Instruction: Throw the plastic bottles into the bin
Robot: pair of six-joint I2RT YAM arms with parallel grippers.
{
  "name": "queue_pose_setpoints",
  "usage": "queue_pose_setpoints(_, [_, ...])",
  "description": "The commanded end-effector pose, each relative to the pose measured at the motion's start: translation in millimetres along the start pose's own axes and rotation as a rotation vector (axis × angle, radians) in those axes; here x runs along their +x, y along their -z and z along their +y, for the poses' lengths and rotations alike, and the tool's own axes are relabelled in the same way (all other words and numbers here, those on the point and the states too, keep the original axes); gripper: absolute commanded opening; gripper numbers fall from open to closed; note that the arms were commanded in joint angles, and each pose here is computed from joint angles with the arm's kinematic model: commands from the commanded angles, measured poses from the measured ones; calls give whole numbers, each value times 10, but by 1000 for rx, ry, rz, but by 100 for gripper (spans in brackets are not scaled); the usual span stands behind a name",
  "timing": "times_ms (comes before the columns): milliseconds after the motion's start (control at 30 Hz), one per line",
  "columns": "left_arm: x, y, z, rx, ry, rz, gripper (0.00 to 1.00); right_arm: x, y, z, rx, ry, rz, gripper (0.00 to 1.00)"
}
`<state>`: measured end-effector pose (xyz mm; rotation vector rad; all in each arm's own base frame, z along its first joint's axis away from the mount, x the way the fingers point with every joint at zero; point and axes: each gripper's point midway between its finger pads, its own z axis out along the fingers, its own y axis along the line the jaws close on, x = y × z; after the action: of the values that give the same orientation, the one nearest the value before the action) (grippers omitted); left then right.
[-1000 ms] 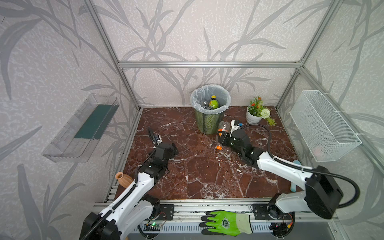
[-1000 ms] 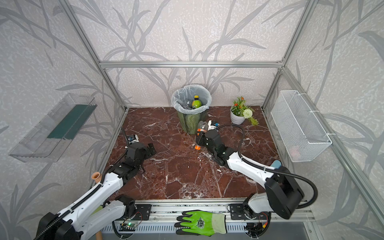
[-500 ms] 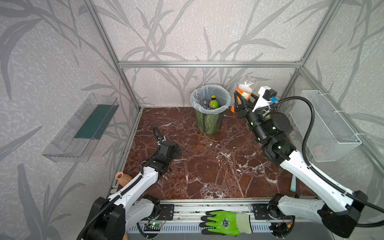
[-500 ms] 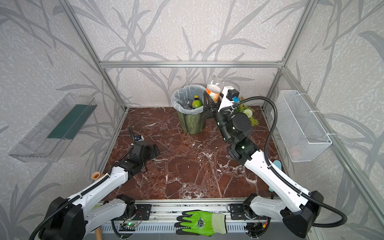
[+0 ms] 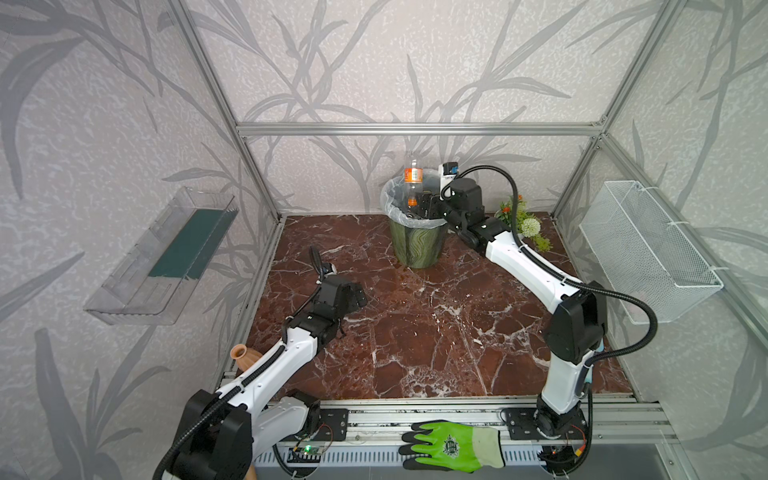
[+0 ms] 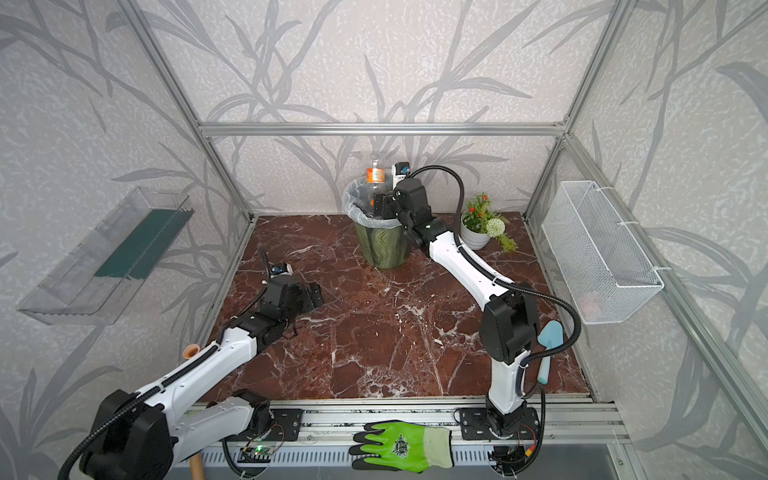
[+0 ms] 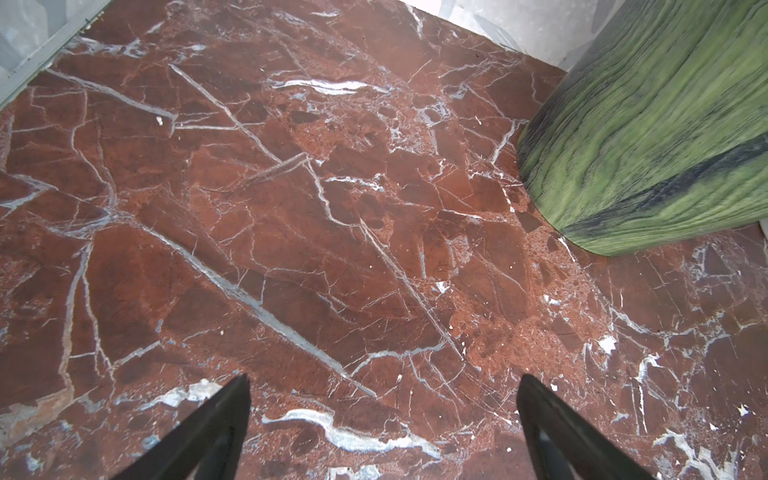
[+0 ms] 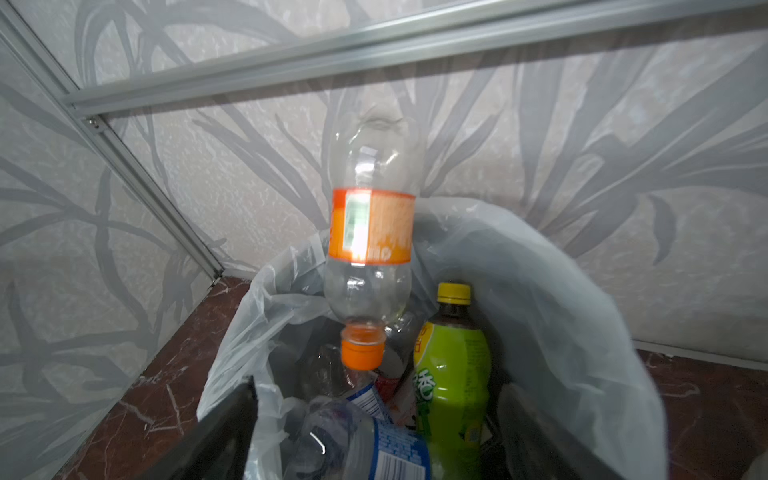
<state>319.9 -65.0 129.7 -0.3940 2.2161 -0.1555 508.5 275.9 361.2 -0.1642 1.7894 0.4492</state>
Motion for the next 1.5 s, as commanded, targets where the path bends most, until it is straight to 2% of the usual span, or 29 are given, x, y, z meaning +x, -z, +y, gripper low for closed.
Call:
queue_pose_setpoints(0, [-103,50,-25,7,-4,-22,99,-1066,946,51,-3,10,-262,94])
queue_pose_setpoints(200, [-133,45,-39,9,-9,-32,99,-1041,1466,-248,36,-30,-323,94])
queue_pose_setpoints(333, [-143,27,-43,0,-15,-26,99,-768,1615,-604,123,-27,-275,97])
queue_pose_setpoints(500, [-212,70,111,-81,10,-68,99,-36,1777,-1246,230,-76,-183,99])
queue_pose_setpoints(633, [-281,113,194,-115,25,-122,99,753,1934,-1684,349,59,-139,99])
queue_pose_setpoints(767, [-311,105,242,-153,18,-131,99,1519,1976,-1854,373,230,-61,99])
queue_pose_setpoints(867, [-333,110,325,-202,24,-149,99,1939,1956,-1948,379,277,-28,99])
queue_pose_setpoints(933, [-347,118,370,-226,23,-164,99,2185,1903,-1999,378,265,4,99])
queue_pose_setpoints(1000, [-359,127,381,-230,13,-172,99,2345,1821,-2037,372,263,19,99])
queue_pose_setpoints(1067, [-370,141,387,-232,3,-177,99,2353,1735,-2022,357,289,1,99])
queue_pose_setpoints(1233, [-384,166,434,-247,0,-196,99,2441,1504,-2084,348,365,69,99])
queue_pose_setpoints(1367, [-395,188,461,-262,-20,-205,99,2511,1549,-2298,392,288,-36,100])
queue_pose_setpoints(1467, [-432,212,484,-275,-38,-222,99,2538,1557,-2307,384,271,-10,99])
